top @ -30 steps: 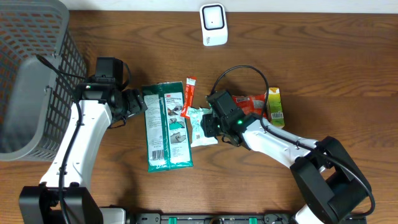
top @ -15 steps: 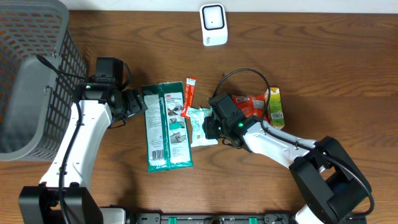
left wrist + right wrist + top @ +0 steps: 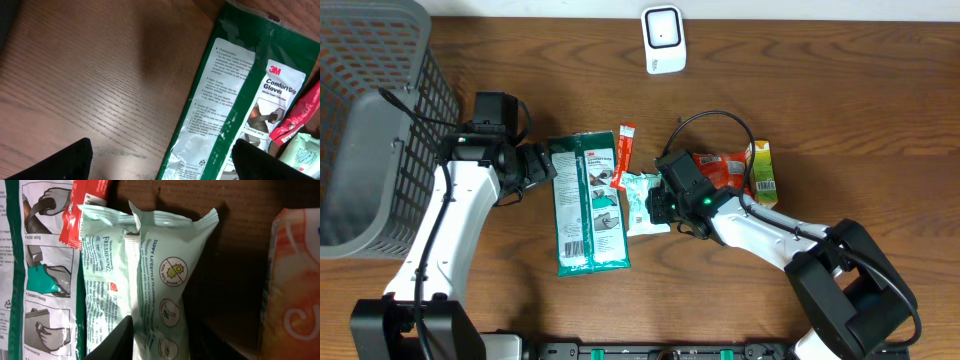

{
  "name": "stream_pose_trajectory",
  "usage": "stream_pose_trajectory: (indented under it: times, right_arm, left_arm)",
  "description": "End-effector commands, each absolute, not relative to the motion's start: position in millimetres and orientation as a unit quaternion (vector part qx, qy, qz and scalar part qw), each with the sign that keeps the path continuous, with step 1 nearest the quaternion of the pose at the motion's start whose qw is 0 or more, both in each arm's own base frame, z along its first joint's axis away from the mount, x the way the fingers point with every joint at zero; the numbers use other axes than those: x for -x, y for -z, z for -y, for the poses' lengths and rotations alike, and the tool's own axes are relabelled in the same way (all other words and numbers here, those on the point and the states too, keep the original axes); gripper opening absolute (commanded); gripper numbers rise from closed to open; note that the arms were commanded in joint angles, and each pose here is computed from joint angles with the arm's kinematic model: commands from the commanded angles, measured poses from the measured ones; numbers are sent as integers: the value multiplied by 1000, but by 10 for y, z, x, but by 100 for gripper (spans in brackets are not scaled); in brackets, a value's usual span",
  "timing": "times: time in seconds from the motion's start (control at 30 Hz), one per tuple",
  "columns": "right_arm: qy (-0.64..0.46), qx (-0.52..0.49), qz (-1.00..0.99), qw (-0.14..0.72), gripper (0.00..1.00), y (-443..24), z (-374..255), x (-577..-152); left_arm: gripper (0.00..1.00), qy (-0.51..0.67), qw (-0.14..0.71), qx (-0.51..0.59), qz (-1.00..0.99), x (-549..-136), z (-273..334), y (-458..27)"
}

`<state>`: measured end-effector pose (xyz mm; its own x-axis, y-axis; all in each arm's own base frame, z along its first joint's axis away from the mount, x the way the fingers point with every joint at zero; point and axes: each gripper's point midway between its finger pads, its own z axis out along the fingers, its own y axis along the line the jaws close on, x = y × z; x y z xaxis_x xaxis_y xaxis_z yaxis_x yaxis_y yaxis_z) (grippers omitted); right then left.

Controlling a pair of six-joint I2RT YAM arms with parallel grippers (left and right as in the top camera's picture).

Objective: Scan the item barcode

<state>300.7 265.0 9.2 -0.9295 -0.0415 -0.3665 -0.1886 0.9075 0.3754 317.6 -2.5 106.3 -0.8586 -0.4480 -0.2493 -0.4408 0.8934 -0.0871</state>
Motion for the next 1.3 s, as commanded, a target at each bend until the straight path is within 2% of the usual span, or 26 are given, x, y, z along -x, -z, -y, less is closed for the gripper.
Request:
stream_pose_trajectory:
  times: [0.0, 0.13, 0.43, 0.57, 0.8, 1.27]
  right_arm:
    - [-191, 57, -966, 163, 33, 95, -2606, -2954]
    - [-193, 57, -967, 157, 31, 176, -2622, -2948]
    - [-213, 52, -961, 168, 1, 25, -2629, -3027]
    - [-289, 115, -934, 178, 1, -380, -2771, -3011]
    - [-374, 127, -896, 202, 1, -1009, -2723, -3051]
    - [-370, 149, -893, 207, 1, -1058, -2623, -3038]
  left_arm:
    - [90, 7, 137, 228, -964, -3191, -4, -1090]
    - [90, 7, 137, 228, -964, -3191, -4, -1090]
    - [90, 7, 137, 228, -964, -3191, -4, -1090]
    - [90, 7, 137, 228, -964, -3191, -4, -1090]
    - [90, 7, 137, 228, -964, -3191, -4, -1090]
    - [90, 7, 137, 228, -964, -3191, -4, -1090]
